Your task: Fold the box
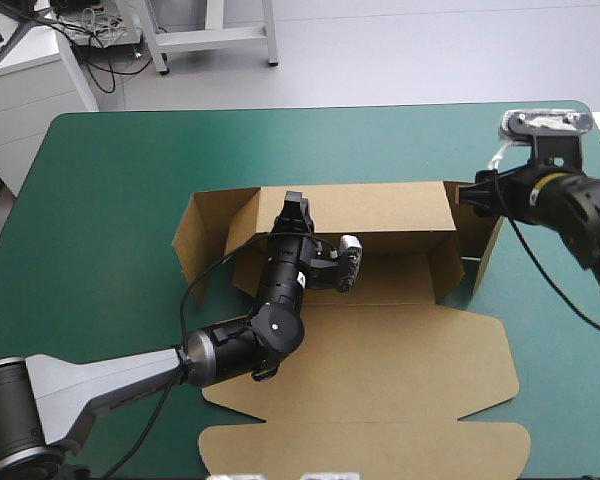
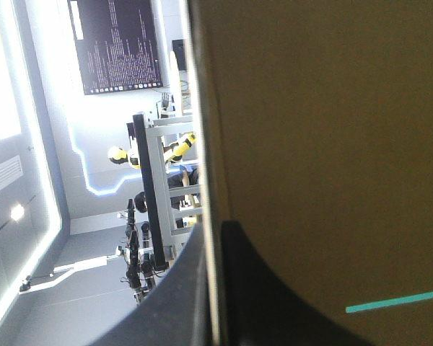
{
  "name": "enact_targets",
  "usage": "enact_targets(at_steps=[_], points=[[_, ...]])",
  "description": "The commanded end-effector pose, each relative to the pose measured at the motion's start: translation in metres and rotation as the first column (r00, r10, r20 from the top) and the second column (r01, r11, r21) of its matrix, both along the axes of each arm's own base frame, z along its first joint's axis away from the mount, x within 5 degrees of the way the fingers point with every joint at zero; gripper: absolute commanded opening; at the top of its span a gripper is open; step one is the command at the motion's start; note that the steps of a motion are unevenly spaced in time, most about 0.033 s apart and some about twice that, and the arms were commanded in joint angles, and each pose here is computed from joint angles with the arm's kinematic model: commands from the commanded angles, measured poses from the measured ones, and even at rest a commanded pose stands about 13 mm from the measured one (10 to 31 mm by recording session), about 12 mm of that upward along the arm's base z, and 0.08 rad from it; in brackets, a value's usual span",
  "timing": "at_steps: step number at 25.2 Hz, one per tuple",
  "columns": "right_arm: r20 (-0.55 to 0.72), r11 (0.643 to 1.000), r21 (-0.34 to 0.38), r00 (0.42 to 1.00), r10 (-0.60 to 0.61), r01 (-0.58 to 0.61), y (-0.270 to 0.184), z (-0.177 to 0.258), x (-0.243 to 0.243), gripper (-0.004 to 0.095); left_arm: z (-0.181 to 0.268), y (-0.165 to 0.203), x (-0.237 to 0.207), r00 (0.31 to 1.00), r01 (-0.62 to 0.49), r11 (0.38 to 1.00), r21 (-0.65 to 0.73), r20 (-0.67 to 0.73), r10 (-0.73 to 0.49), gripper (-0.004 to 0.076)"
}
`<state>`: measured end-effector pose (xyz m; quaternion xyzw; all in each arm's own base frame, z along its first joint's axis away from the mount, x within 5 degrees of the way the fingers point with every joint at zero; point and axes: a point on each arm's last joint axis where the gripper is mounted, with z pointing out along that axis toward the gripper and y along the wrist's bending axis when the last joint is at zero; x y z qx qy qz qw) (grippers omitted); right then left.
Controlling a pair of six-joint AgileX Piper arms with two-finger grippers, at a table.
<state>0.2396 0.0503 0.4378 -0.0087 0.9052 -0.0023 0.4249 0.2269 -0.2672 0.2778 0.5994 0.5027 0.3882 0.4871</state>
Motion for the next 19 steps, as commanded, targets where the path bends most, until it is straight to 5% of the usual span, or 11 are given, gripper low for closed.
enact_targets(at_steps=[1,5,19], points=[[0.035,0.999,0.025,0.999,0.027,-0.028,-0.017,0.016,0.029,0.0701,0.021,0.001,-0.003,0.996,0.023,1.0,-0.008,0.09,-0.022,-0.001],[-0.132,0.99,0.141,0.991,0.016,0.003,-0.056,0.004,0.088,0.0701,0.021,0.001,-0.003,0.996,0.023,1.0,-0.008,0.09,-0.022,-0.001],[-0.281,0.996,0.07,0.957,0.075,-0.058,-0.067,-0.035,0.142,0.0701,0.021,0.001,-0.003,0.996,0.023,1.0,-0.007,0.091,-0.023,-0.001]])
